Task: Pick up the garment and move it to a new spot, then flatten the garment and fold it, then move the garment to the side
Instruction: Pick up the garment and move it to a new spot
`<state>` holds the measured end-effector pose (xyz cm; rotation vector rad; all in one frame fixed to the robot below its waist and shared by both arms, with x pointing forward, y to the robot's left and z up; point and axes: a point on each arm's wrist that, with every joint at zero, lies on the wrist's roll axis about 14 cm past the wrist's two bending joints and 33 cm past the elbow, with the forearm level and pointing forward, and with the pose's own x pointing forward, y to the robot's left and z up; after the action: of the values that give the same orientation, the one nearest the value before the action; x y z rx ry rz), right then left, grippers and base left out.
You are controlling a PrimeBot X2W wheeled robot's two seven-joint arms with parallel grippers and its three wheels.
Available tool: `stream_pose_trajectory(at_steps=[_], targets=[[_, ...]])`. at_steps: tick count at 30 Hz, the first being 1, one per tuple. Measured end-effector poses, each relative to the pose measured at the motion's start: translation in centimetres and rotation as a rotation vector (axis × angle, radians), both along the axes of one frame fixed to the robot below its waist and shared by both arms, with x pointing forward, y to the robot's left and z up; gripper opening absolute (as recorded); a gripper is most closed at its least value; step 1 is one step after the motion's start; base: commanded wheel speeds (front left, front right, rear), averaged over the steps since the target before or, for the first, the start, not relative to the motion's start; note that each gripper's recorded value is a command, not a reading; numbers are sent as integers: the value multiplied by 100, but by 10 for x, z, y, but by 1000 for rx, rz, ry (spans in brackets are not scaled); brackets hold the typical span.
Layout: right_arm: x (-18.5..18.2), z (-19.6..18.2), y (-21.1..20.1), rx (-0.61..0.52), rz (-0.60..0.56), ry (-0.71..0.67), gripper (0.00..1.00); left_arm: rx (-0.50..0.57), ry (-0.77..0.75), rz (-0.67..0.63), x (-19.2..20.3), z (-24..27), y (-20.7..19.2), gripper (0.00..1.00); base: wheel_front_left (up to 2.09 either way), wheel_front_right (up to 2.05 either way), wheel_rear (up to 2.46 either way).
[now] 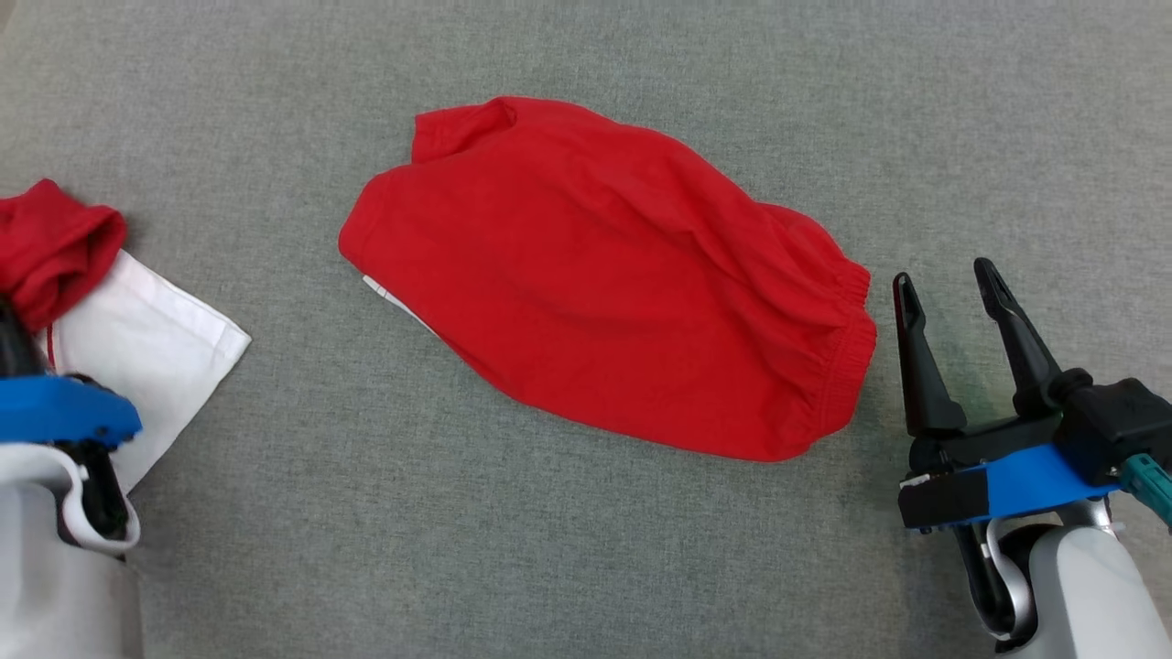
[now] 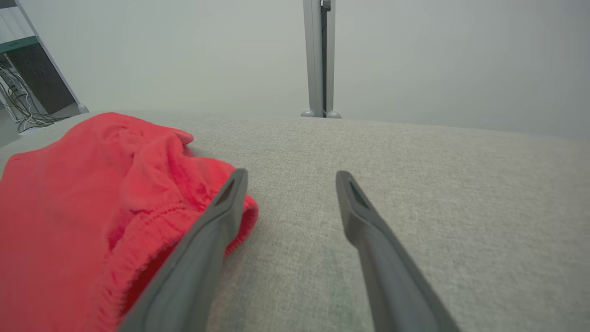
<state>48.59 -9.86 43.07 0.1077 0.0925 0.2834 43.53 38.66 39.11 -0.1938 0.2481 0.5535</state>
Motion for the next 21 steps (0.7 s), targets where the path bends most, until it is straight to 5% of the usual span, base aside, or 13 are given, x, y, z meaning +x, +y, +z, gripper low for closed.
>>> stream_pose_trajectory(at_steps=[3,4,5,21], targets=[[-2,6,-2,1,-6,-15,100,-16,7,4,-17,-6,-10,0,0,0,0],[-4,9,-2,5,-8,-22,100,-11,4,3,-21,-5,-12,86,0,0,0],[-5,13,-2,8,-9,-28,100,-3,-3,-3,-25,-1,-15,100,0,0,0],[-61,67,-29,1,-80,-118,100,128,-189,-378,-44,69,-144,100,0,0,0]])
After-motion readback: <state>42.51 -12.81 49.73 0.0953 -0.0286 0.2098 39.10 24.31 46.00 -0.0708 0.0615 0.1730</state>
